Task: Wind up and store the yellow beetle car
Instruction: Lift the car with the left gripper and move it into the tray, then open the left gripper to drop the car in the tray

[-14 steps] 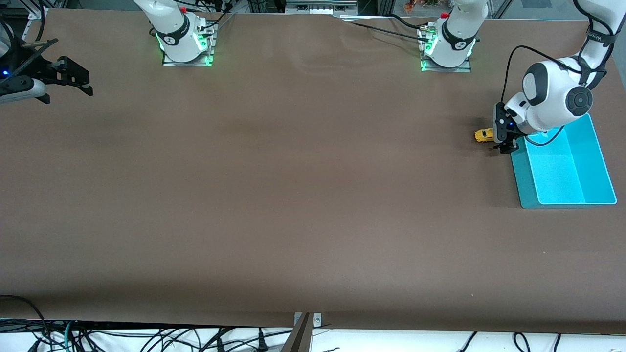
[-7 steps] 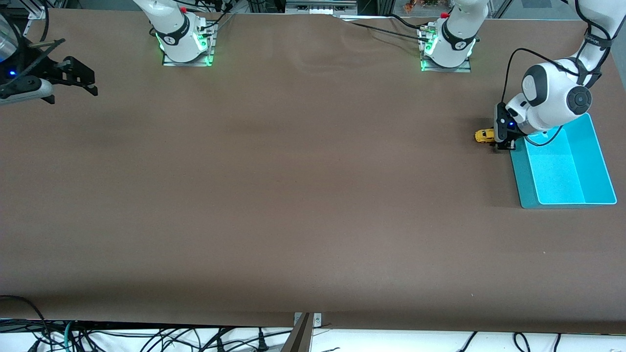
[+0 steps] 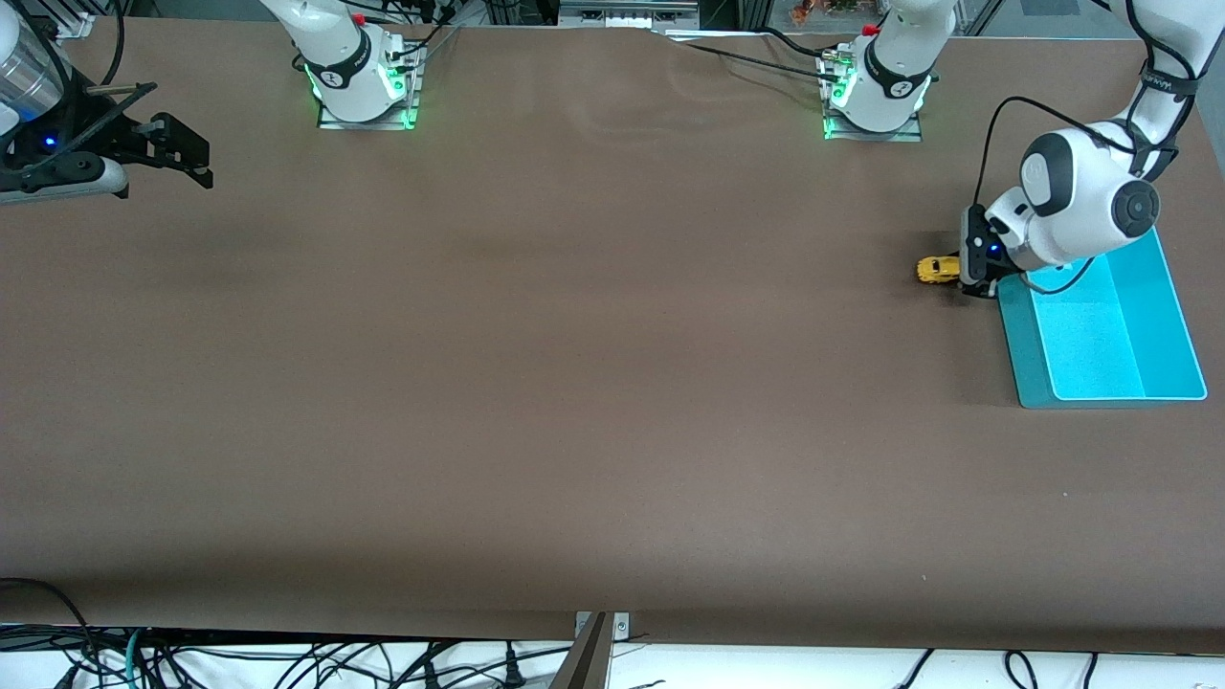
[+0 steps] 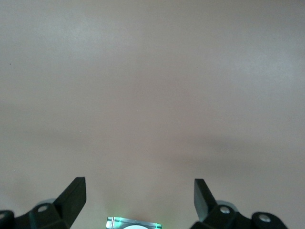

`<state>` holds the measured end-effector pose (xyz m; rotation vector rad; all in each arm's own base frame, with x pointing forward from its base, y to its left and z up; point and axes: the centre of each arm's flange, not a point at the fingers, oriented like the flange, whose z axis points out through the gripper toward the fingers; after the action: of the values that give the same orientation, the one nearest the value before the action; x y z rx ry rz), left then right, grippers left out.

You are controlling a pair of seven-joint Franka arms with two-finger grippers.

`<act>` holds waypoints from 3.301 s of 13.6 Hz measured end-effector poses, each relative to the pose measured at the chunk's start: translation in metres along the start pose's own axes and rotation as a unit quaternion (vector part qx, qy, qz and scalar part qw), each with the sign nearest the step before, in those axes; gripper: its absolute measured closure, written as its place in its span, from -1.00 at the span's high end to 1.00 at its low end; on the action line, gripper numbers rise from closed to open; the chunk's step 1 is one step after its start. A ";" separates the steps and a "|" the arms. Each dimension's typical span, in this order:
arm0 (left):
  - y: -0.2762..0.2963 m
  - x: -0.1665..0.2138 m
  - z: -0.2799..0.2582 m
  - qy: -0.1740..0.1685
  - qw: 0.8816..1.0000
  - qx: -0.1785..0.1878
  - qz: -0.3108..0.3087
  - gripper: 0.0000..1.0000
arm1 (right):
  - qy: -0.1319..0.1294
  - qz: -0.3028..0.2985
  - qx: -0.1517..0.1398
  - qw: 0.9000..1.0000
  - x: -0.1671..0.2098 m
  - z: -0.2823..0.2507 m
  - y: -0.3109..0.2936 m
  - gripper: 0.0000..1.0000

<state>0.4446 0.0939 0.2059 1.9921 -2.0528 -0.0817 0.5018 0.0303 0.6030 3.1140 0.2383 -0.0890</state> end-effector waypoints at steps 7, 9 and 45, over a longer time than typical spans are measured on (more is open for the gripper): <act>-0.064 0.026 -0.158 -0.019 0.999 -0.048 0.009 -0.07 | 0.005 0.032 0.004 0.999 0.008 0.007 0.015 1.00; -0.073 -0.007 -0.195 -0.071 0.996 -0.051 0.001 -0.07 | 0.008 0.047 0.004 0.999 0.009 0.007 0.015 1.00; -0.049 0.260 -0.351 -0.079 0.911 0.046 -0.401 1.00 | 0.009 0.052 0.004 0.999 0.010 0.007 0.015 1.00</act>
<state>0.5732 -0.1121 0.5728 2.8318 -1.1831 -0.3212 0.5138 0.0166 0.5961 3.1301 0.0774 -0.0597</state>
